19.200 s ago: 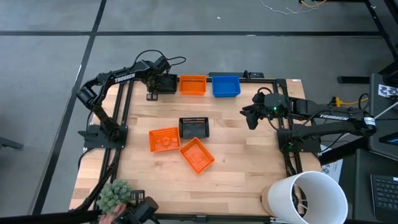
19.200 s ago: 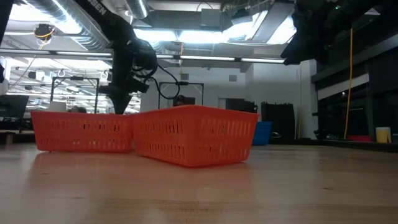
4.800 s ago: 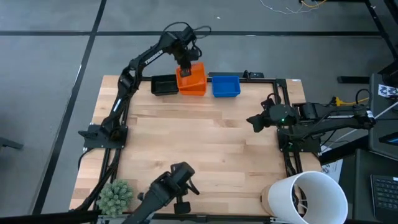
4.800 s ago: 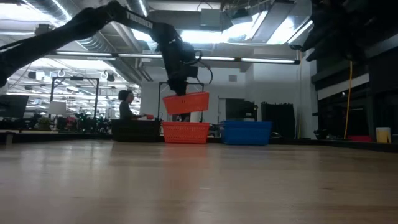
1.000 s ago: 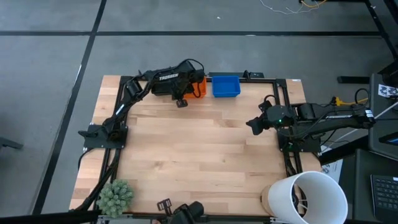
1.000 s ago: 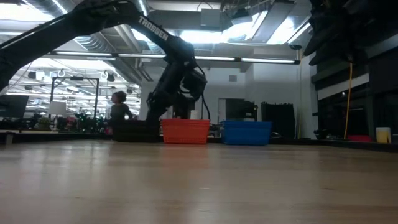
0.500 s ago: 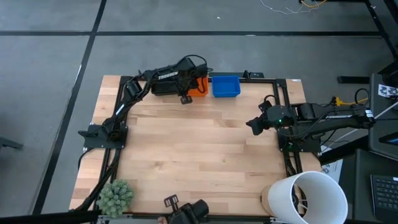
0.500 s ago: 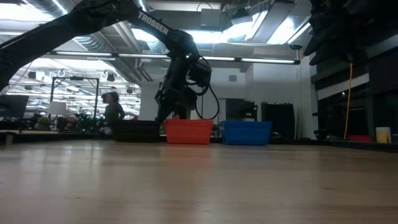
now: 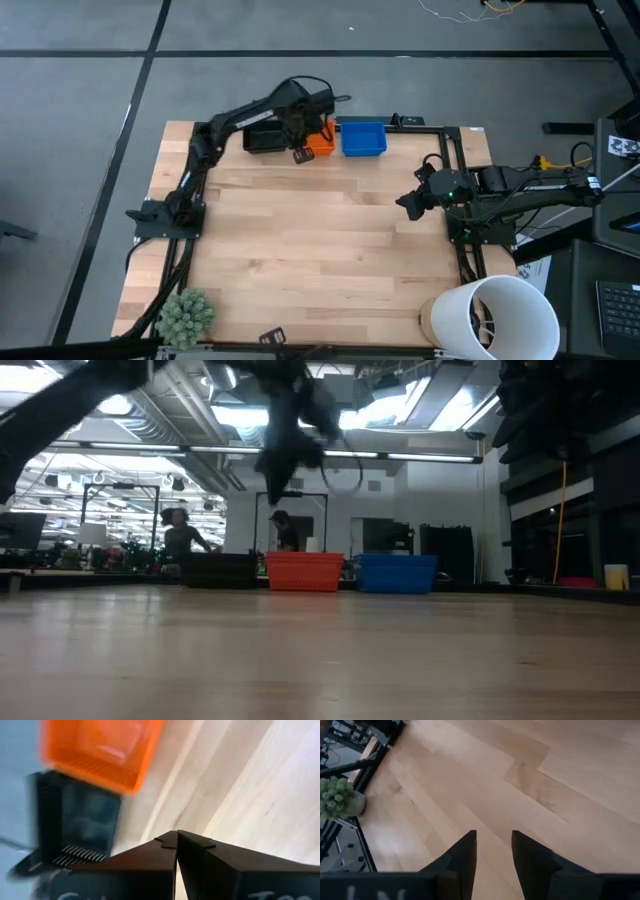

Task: Stack baskets by color
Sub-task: Return to Home Position

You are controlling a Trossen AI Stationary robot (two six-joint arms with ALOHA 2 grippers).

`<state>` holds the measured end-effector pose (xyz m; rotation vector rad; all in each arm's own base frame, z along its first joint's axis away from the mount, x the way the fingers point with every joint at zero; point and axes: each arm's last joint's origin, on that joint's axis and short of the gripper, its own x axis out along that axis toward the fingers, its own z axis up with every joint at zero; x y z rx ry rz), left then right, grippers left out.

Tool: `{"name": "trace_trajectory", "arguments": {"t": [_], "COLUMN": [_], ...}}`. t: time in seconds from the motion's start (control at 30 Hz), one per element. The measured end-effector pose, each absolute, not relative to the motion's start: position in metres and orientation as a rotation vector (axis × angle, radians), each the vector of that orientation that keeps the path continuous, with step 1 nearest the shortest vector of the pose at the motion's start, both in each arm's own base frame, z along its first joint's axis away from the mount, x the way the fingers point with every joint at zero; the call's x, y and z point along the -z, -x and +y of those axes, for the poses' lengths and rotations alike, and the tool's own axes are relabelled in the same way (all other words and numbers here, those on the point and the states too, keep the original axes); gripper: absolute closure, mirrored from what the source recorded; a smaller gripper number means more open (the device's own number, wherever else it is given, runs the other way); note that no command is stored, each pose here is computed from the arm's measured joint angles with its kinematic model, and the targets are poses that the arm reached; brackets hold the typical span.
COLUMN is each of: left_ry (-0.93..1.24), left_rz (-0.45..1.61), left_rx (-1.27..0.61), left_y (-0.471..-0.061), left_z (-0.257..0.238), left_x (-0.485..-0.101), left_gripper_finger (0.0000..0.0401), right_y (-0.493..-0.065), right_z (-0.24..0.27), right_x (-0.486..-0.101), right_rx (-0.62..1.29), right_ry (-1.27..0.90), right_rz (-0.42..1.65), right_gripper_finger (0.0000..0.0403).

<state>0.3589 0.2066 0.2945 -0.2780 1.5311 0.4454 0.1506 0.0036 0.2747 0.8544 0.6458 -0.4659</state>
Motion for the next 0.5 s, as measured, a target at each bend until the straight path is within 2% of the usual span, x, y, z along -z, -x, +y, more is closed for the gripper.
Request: {"name": "trace_trajectory", "arguments": {"t": [0.1, 0.2, 0.3, 0.5], "left_ry": [0.198, 0.139, 0.107, 0.077], "left_rz": [1.455, 1.346, 1.235, 1.064], "left_rx": [-0.507, -0.566, -0.559, -0.541], "left_y": [-0.344, -0.322, -0.297, -0.243], "left_z": [0.191, 0.174, 0.152, 0.109], "left_x": [-0.332, -0.374, -0.41, -0.456], "left_gripper_finger": [0.0401, 0.0401, 0.0401, 0.0401], "right_y": [-0.153, -0.155, -0.152, -0.12], "right_z": [0.004, 0.003, -0.001, -0.003], "right_x": [-0.277, -0.28, -0.291, -0.292], "right_rx": [0.449, 0.375, 0.331, 0.279], "right_ry": [-0.86, -0.618, -0.474, -0.383], "right_rz": [0.619, 0.605, 0.515, 0.452], "right_gripper_finger": [0.0281, 0.0281, 0.0281, 0.0281]}}
